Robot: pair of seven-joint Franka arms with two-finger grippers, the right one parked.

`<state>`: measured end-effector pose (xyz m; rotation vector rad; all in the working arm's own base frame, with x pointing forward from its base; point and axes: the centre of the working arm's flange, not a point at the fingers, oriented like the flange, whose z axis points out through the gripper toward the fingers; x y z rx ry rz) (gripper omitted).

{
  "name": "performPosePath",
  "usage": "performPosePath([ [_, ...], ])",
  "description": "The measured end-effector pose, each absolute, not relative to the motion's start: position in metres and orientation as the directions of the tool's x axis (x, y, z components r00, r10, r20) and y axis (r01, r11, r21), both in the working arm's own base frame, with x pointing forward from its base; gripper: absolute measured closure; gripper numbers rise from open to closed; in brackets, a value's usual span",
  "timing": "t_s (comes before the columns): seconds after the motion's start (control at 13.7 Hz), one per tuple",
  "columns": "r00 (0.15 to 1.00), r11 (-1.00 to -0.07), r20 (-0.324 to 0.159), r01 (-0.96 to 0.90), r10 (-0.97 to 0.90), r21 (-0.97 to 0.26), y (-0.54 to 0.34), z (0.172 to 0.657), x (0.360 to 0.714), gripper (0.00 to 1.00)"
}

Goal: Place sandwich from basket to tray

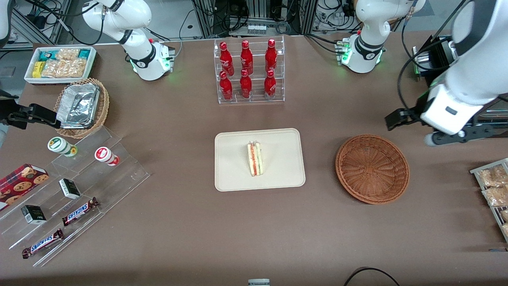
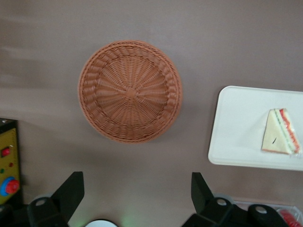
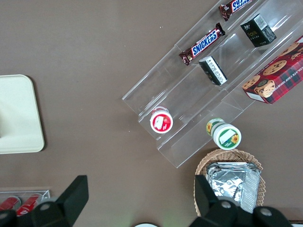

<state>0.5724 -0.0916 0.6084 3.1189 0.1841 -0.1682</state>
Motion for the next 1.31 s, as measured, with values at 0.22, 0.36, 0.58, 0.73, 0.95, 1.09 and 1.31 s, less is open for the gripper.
performPosePath([
  [0.22,0.992,-0.998,-0.11,0.062,0.06,0.016,-0.044,0.625,0.563,0.0],
  [0.36,0.994,-0.999,-0.102,0.034,0.032,0.016,-0.022,0.637,0.555,0.0],
  [0.58,0.996,-1.0,-0.09,0.019,0.017,0.017,-0.003,0.645,0.548,0.0],
  [0.73,0.997,-1.0,-0.08,0.017,0.017,0.008,-0.002,0.652,0.54,0.0],
  [0.95,0.997,-1.0,-0.068,0.02,0.02,0.004,0.0,0.661,0.522,0.0],
  [1.09,0.998,-1.0,-0.06,0.024,0.024,0.005,0.002,0.662,0.522,0.0],
  [1.31,0.998,-1.0,-0.059,0.027,0.027,0.005,0.004,0.656,0.53,0.0],
])
